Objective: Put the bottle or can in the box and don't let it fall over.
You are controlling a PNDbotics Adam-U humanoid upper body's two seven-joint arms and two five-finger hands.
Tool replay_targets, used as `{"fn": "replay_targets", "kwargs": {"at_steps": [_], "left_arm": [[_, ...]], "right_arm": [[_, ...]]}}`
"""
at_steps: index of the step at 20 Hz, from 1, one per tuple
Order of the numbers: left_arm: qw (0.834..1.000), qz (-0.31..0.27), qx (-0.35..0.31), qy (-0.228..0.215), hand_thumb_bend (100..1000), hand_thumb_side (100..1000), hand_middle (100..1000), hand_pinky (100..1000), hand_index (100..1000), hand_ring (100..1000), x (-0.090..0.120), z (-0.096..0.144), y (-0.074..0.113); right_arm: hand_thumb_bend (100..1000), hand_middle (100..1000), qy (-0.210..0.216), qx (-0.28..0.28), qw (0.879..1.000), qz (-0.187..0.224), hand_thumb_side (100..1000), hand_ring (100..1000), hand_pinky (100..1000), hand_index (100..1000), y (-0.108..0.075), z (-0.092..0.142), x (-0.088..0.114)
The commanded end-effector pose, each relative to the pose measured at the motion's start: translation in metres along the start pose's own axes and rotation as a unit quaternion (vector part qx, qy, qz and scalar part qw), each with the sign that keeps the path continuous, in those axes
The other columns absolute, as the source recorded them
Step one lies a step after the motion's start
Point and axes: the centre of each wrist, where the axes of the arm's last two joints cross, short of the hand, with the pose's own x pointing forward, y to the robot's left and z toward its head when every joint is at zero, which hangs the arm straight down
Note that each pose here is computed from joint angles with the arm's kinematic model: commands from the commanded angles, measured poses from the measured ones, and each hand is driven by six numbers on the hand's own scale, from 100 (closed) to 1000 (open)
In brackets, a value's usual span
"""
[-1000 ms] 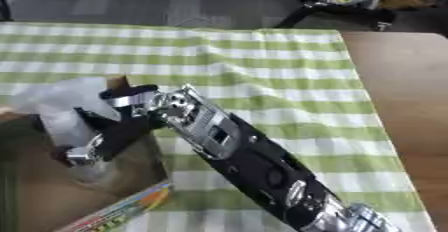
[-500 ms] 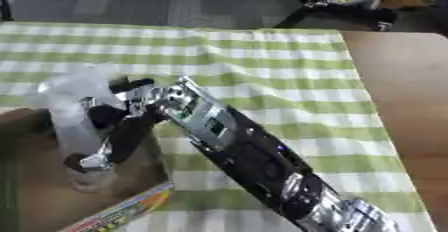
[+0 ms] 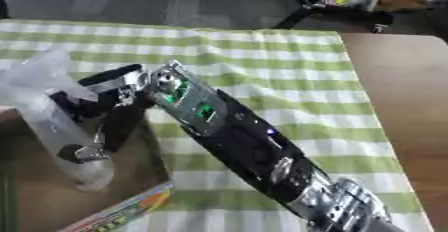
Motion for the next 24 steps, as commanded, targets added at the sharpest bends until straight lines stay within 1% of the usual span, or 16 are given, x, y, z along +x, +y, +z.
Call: {"fn": "replay_targets", "kwargs": {"at_steps": [1,8,15,18,22,23,24], "left_arm": [[1.000,-0.005,-0.006,-0.013,100,777,922,934,831,831,0.008,-0.004,0.002],[1.000,-0.007,-0.006,-0.011,100,779,923,935,832,832,0.007,-0.003,0.003],[1.000,-0.007,-0.006,-0.011,100,777,926,936,833,833,0.007,-0.002,0.003],[1.000,-0.009,-0.004,-0.012,100,777,927,936,834,833,0.008,-0.002,0.004],[1.000,-0.011,-0.001,-0.010,100,779,928,937,834,833,0.007,0.000,0.005],[1.000,-0.012,0.000,-0.009,100,779,928,937,834,833,0.007,0.001,0.005],[1.000,-0.013,0.001,-0.008,100,780,929,937,835,833,0.006,0.001,0.006]], "right_arm": [[100,1000,0.005,-0.011,1.000,0.006,100,1000,1000,1000,-0.008,0.007,0.003],[100,1000,0.004,-0.038,0.999,-0.020,100,1000,1000,1000,-0.016,0.021,-0.002],[100,1000,0.006,-0.043,0.999,-0.026,100,1000,1000,1000,-0.017,0.024,-0.004],[100,1000,0.010,-0.079,0.996,-0.041,100,1000,1000,1000,-0.019,0.045,-0.011],[100,1000,0.010,-0.127,0.991,-0.049,100,1000,1000,1000,-0.018,0.072,-0.012],[100,1000,0.009,-0.141,0.989,-0.050,184,1000,997,1000,-0.017,0.078,-0.010],[100,1000,0.008,-0.158,0.986,-0.049,353,1000,990,1000,-0.018,0.086,-0.008]]}}
